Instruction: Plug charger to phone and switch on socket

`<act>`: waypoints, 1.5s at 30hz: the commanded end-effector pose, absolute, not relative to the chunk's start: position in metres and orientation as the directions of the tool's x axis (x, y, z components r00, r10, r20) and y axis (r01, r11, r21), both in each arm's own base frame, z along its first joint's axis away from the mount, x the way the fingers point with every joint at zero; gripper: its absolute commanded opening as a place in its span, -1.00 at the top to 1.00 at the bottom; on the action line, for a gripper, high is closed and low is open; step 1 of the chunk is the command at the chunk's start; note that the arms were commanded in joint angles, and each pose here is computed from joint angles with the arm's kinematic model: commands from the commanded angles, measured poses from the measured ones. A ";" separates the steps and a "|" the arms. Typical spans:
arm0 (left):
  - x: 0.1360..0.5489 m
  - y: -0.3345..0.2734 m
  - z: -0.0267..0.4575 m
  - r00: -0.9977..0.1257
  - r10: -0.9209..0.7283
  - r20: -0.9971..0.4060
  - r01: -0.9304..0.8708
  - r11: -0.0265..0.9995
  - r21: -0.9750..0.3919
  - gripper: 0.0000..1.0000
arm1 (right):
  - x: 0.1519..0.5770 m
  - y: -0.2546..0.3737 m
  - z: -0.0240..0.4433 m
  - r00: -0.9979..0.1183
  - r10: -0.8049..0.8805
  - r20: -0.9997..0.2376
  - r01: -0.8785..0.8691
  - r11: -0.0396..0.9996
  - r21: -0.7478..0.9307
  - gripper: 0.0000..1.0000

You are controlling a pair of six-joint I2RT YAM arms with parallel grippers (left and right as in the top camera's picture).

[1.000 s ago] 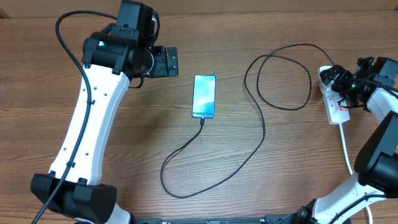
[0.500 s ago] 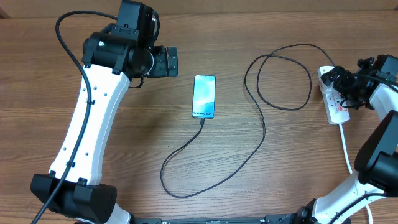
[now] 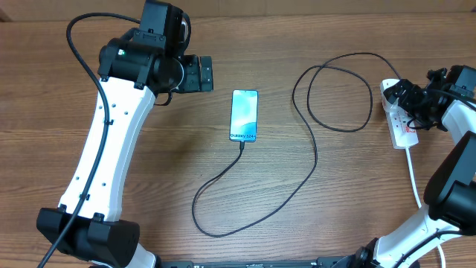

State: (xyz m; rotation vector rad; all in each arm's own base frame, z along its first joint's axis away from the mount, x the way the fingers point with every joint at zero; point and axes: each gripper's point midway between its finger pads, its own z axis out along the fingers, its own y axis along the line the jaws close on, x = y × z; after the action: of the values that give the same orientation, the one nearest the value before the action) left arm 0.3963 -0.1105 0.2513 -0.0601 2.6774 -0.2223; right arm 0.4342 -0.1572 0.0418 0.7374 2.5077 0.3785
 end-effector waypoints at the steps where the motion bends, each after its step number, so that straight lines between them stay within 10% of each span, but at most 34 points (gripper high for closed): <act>1: 0.397 -0.110 0.251 -0.898 -0.079 -0.433 -0.010 0.987 -0.158 -1.00 | 0.433 -0.134 0.025 -0.766 0.559 -0.316 0.391 0.797 0.460 -1.00; 45: 0.397 -0.110 0.251 -0.898 -0.079 -0.433 -0.010 0.987 -0.158 -0.99 | 0.420 -0.130 0.024 -0.753 0.618 -0.227 0.473 0.747 0.467 -0.92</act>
State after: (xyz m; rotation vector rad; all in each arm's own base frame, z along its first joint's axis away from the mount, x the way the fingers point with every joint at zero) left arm 0.3963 -0.1105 0.2513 -0.0601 2.6774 -0.2223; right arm 0.4326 -0.1447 0.0466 0.7327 2.5118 0.4940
